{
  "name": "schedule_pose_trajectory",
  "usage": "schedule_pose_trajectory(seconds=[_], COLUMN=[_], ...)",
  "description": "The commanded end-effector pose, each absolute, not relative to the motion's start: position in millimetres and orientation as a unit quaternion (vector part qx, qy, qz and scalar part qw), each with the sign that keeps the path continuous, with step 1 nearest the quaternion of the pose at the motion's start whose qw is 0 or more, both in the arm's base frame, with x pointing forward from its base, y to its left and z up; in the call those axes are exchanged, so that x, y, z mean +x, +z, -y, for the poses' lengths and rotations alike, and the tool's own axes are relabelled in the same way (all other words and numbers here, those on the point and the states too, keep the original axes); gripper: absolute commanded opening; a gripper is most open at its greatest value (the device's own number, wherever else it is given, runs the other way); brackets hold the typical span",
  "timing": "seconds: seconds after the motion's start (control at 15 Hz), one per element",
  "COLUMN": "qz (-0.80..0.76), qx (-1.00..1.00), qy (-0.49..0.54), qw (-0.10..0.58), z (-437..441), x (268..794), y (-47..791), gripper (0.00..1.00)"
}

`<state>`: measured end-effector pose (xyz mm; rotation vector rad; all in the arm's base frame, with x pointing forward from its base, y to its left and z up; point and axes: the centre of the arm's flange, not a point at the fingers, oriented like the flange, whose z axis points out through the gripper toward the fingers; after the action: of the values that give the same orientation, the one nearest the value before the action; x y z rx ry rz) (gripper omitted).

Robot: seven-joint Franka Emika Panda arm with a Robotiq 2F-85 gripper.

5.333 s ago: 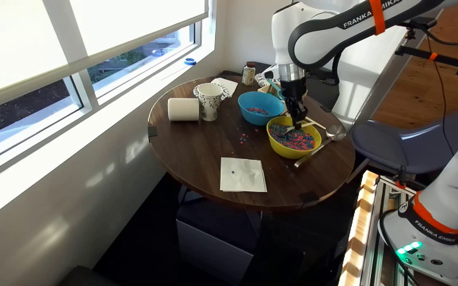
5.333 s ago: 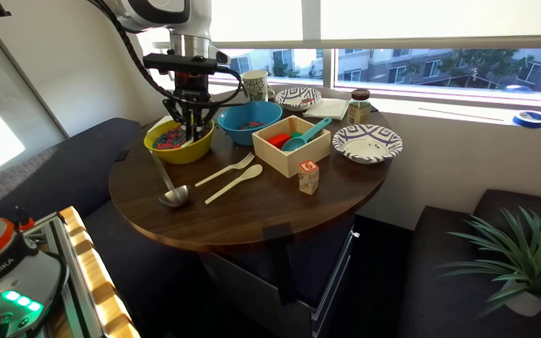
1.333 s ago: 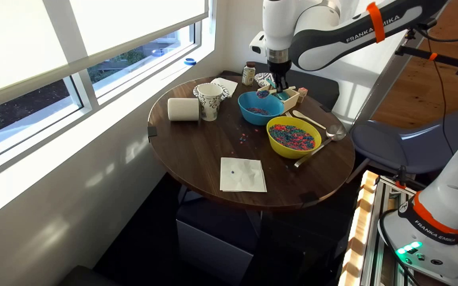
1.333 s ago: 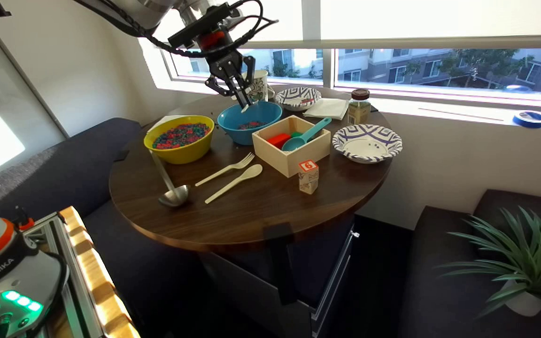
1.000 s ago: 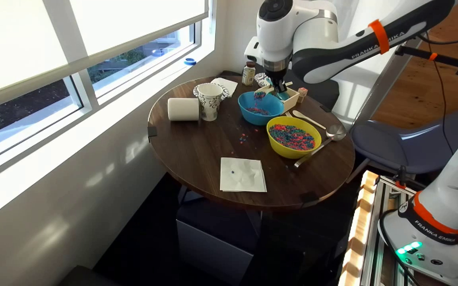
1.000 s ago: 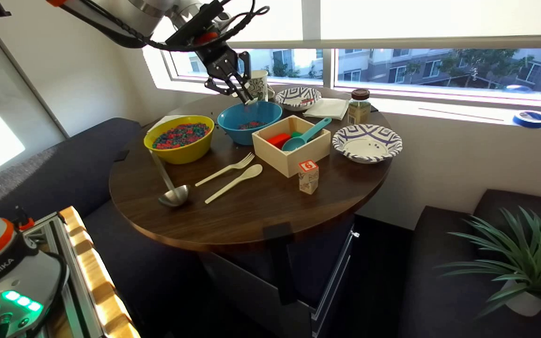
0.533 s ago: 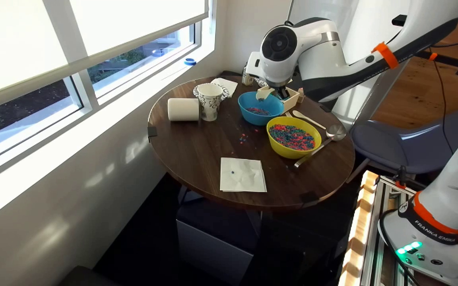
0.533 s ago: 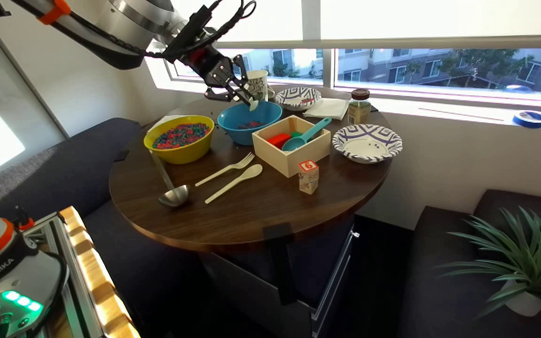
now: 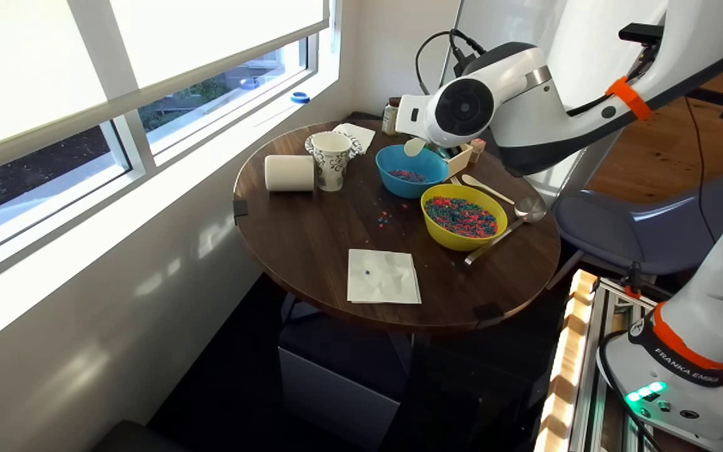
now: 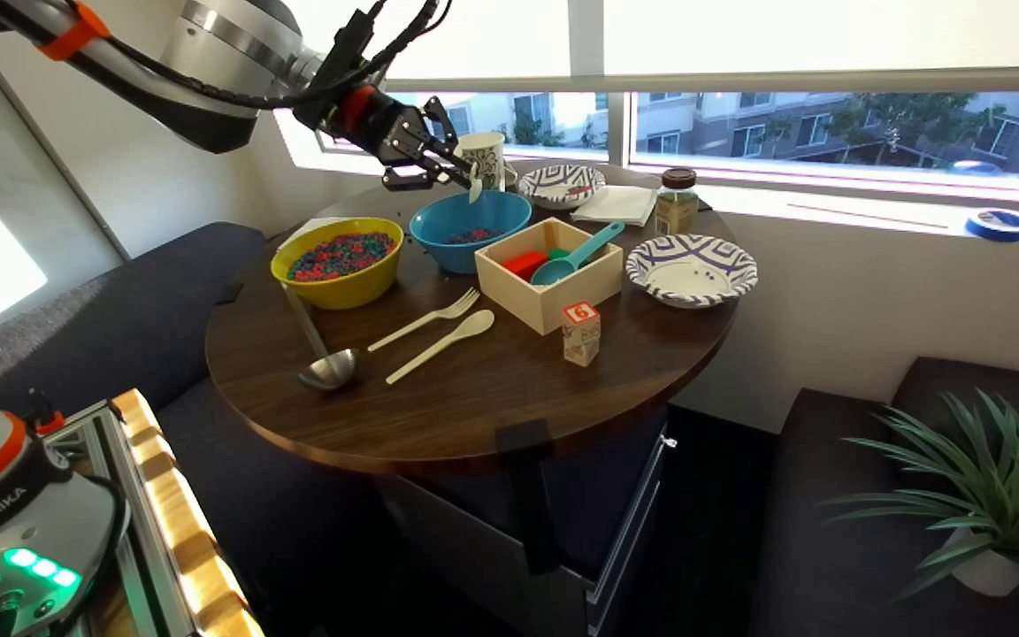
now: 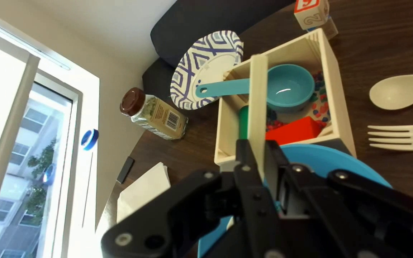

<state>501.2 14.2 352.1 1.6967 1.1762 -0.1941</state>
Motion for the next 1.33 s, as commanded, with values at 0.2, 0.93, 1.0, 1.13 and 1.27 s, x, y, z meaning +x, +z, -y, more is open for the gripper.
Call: schedule_pose_trajectory(seconds=[0.2, 0.93, 1.0, 1.13, 1.27], qz=[-0.436, -0.391, -0.393, -0.390, -0.381], qx=[0.770, 0.860, 0.861, 0.862, 0.862], qy=[-0.110, -0.237, -0.245, -0.263, -0.280], qw=[0.453, 0.226, 0.210, 0.191, 0.181], z=[-11, -28, -31, -34, -29], x=[475, 434, 431, 427, 426], y=[376, 407, 405, 399, 391], gripper=[0.03, 0.03, 0.03, 0.03, 0.03])
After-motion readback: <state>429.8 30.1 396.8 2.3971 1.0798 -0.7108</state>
